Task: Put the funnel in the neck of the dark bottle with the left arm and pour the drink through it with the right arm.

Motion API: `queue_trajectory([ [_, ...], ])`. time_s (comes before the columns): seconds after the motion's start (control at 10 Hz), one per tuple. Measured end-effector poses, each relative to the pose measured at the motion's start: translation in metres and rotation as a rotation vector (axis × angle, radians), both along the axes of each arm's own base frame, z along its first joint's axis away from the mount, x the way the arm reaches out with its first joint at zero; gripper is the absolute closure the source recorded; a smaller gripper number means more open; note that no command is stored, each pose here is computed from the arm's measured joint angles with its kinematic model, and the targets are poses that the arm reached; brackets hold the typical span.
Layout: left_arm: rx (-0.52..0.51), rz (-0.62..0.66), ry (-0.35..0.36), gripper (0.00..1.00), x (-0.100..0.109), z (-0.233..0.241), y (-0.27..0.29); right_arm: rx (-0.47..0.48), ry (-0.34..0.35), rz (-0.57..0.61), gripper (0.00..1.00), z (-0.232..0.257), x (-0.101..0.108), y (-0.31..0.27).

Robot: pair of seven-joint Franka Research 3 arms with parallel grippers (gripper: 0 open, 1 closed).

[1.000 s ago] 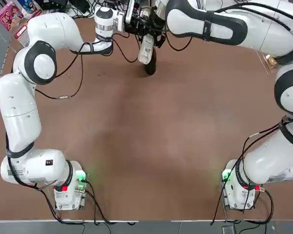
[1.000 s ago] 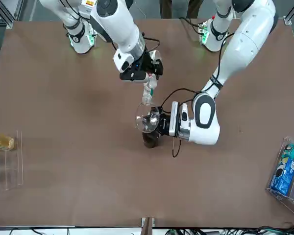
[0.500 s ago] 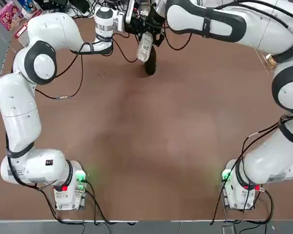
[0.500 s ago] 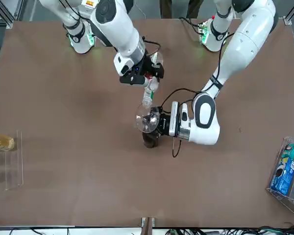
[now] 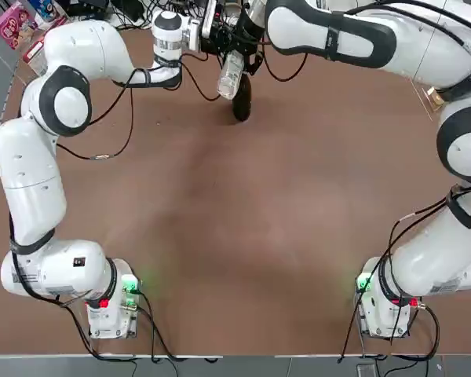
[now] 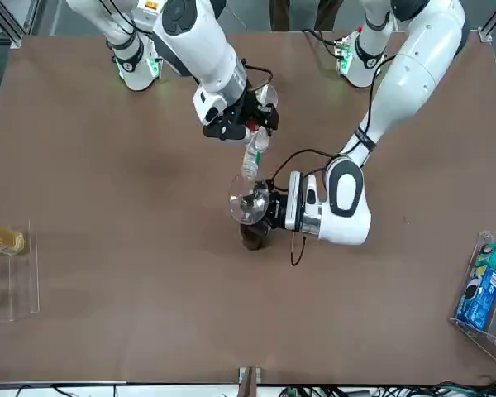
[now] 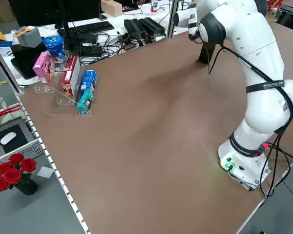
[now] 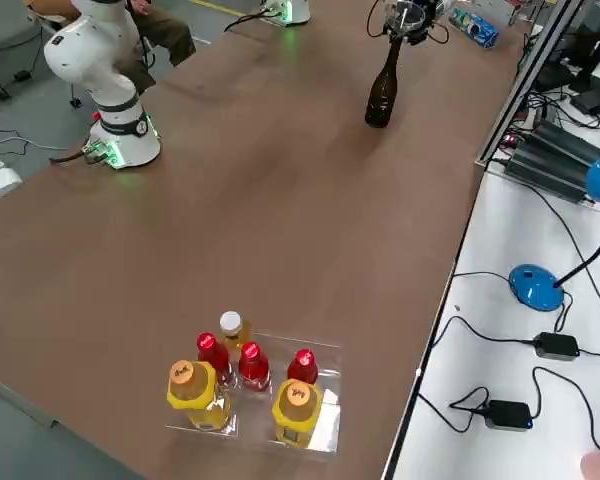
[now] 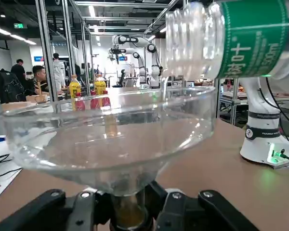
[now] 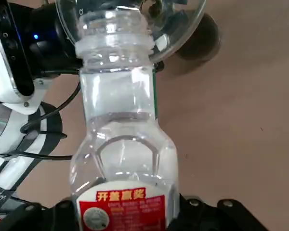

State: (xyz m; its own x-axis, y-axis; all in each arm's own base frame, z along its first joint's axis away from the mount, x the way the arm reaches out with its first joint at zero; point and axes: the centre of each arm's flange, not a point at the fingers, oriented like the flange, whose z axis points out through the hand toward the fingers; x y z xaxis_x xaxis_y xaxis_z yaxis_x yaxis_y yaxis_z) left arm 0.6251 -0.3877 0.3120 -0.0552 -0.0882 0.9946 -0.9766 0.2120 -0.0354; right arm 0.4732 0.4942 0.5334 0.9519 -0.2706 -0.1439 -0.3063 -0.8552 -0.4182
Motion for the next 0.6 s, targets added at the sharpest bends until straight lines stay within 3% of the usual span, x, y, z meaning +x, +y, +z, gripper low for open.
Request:
queue_trajectory([
  [0.6,0.0,0.0,0.0,0.78,0.0,0.0,0.0,0.003,0.0,-0.005,0.48,0.002,0.0007,-0.0001],
])
